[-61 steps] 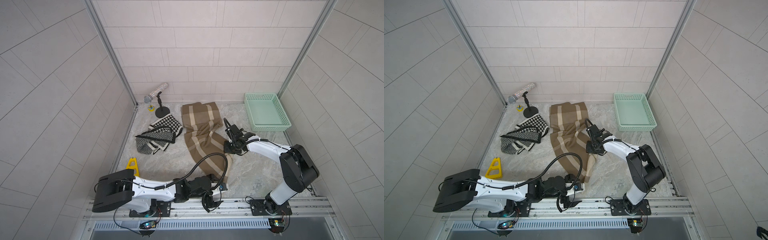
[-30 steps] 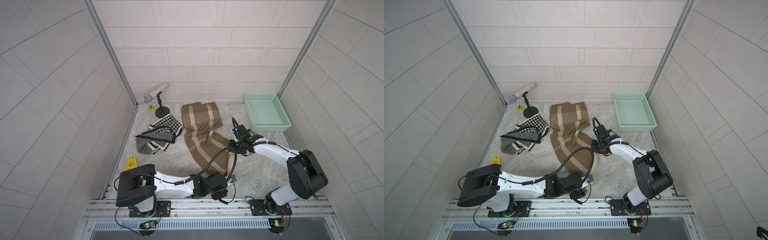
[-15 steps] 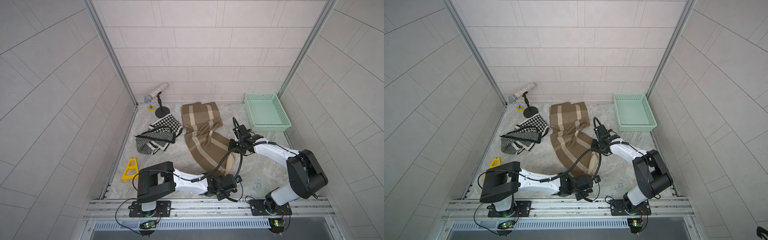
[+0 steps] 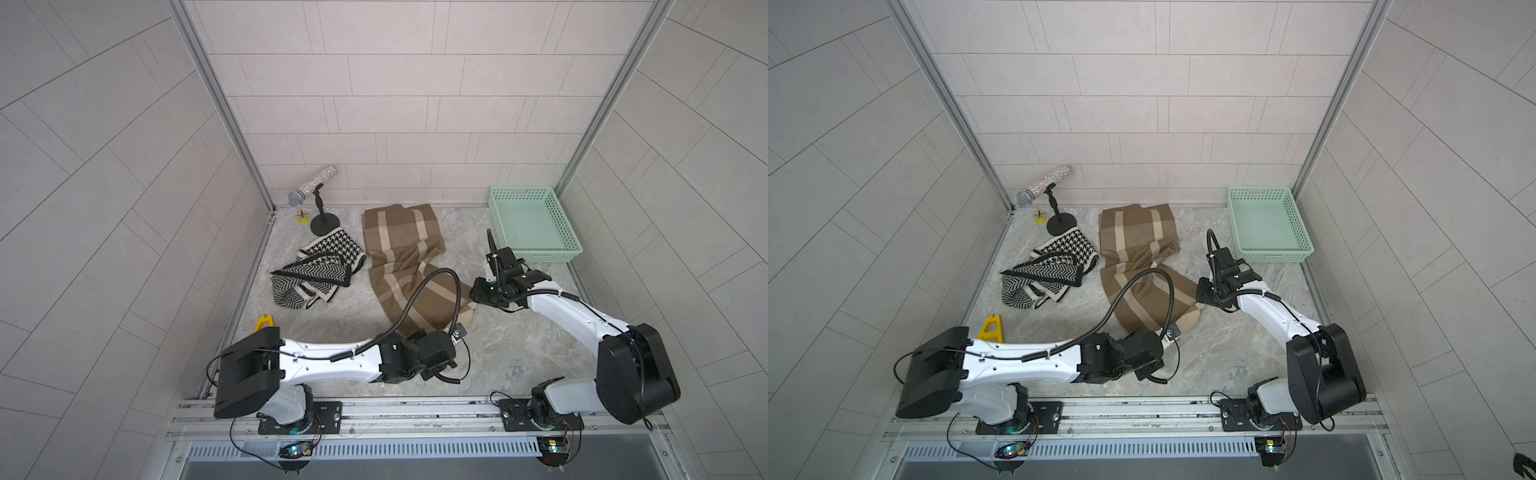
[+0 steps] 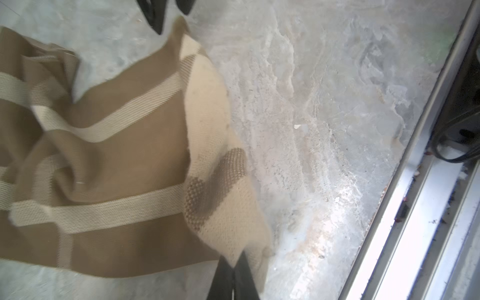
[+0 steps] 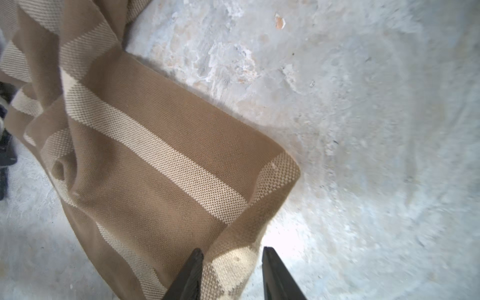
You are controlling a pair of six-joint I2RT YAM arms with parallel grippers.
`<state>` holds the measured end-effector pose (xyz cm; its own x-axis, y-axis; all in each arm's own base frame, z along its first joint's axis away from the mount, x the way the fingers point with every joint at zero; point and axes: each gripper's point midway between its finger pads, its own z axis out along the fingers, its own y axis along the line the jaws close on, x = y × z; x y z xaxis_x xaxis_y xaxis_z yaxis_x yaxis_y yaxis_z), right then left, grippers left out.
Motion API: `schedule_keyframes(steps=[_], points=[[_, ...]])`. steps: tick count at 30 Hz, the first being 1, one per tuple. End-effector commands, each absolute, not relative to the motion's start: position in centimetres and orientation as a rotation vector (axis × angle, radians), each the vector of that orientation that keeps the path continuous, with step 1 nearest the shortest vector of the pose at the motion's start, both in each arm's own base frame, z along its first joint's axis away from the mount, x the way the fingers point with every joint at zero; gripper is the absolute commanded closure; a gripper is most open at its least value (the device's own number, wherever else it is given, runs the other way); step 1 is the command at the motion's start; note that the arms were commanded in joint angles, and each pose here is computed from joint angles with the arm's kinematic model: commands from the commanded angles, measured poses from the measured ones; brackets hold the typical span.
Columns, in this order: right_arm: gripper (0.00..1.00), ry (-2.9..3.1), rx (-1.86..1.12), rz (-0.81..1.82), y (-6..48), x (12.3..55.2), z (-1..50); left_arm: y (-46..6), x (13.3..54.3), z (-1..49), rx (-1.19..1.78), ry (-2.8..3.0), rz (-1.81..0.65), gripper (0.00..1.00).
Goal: Roll up the scarf and place it into the basket
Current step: Flatten out the scarf at the center of the board.
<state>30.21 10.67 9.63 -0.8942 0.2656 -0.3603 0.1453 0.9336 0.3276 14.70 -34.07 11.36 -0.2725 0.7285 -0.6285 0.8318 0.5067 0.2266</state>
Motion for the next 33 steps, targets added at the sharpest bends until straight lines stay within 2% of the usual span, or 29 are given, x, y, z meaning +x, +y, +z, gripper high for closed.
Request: schedule_keyframes(steps=[1, 5, 13, 17, 22, 27, 33], points=[[0.57, 2.737, 0.317, 0.307, 8.6, 27.3, 9.2, -30.3, 16.3, 12.8, 1.272, 2.034, 0.055, 1.0], [0.57, 2.734, 0.346, 0.284, 7.6, 25.6, 9.2, -28.4, 19.0, 15.9, 1.189, 1.999, 0.186, 1.0], [0.57, 2.771, 0.357, 0.215, 6.3, 23.0, 8.5, -27.9, 26.4, 18.2, 1.002, 2.077, 0.168, 1.0], [0.57, 2.796, 0.351, 0.242, 6.7, 22.7, 8.2, -26.4, 31.8, 17.2, 0.874, 2.19, 0.179, 1.0], [0.54, 2.789, 0.35, 0.301, 7.9, 23.7, 8.1, -23.9, 35.9, 15.0, 0.739, 2.334, 0.212, 1.0], [0.48, 2.742, 0.389, 0.504, 10.7, 25.6, 7.2, -23.5, 36.7, 13.7, 0.701, 2.366, 0.17, 1.0], [0.47, 2.637, 0.429, 0.659, 13.6, 28.7, 7.9, -23.7, 35.8, 13.4, 0.677, 2.372, 0.093, 1.0]])
